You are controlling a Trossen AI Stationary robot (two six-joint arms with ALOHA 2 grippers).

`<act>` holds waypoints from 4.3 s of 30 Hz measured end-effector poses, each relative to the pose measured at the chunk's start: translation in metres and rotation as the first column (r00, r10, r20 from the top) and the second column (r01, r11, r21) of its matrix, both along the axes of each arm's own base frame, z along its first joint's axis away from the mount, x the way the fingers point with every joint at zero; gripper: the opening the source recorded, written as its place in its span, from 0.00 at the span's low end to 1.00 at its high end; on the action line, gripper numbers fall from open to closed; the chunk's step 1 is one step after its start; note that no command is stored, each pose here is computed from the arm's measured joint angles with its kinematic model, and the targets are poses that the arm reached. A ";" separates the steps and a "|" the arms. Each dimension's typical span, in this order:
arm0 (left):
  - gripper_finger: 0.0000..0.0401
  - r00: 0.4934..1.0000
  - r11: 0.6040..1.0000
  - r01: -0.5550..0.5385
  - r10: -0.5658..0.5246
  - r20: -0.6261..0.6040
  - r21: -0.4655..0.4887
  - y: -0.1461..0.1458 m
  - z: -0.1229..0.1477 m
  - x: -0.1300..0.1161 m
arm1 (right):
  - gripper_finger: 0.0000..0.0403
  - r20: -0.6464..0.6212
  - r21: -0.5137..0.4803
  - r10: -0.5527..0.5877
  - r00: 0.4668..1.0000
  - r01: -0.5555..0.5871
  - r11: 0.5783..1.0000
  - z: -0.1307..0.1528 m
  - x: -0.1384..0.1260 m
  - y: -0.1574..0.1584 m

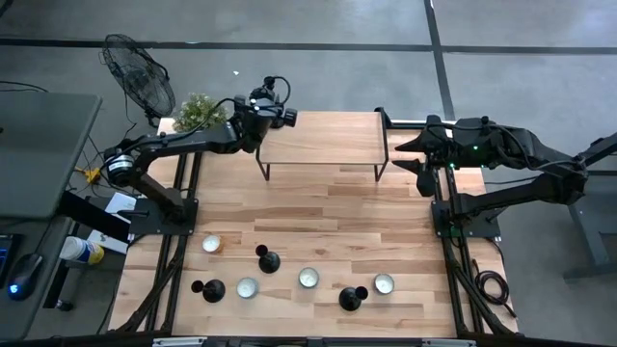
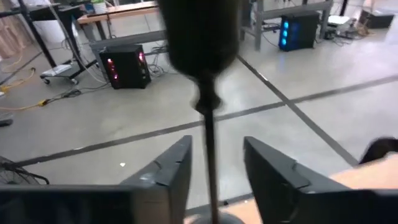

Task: Pick & Place candle stick holders
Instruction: Put the black candle holder on the shelf

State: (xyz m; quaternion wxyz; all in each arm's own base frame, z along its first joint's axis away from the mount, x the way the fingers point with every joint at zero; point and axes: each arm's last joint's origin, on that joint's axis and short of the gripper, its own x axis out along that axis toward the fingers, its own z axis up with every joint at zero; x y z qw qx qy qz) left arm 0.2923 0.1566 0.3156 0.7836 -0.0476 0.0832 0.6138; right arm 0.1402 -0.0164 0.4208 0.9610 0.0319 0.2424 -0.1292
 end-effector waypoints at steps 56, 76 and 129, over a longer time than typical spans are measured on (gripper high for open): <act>0.50 0.742 0.675 0.639 -0.667 0.065 -0.368 -0.171 0.052 -0.123 | 0.42 -0.236 0.458 0.343 0.909 -0.207 0.865 -0.107 0.004 0.038; 0.50 0.741 0.674 0.635 -0.669 0.053 -0.377 -0.171 0.051 -0.124 | 0.42 0.021 0.303 0.547 0.837 -0.526 0.794 -0.171 0.033 0.134; 0.50 0.718 0.641 0.656 -0.692 0.070 -0.398 -0.172 0.051 -0.123 | 0.29 0.210 0.210 0.628 0.749 -0.662 0.719 -0.188 0.106 0.203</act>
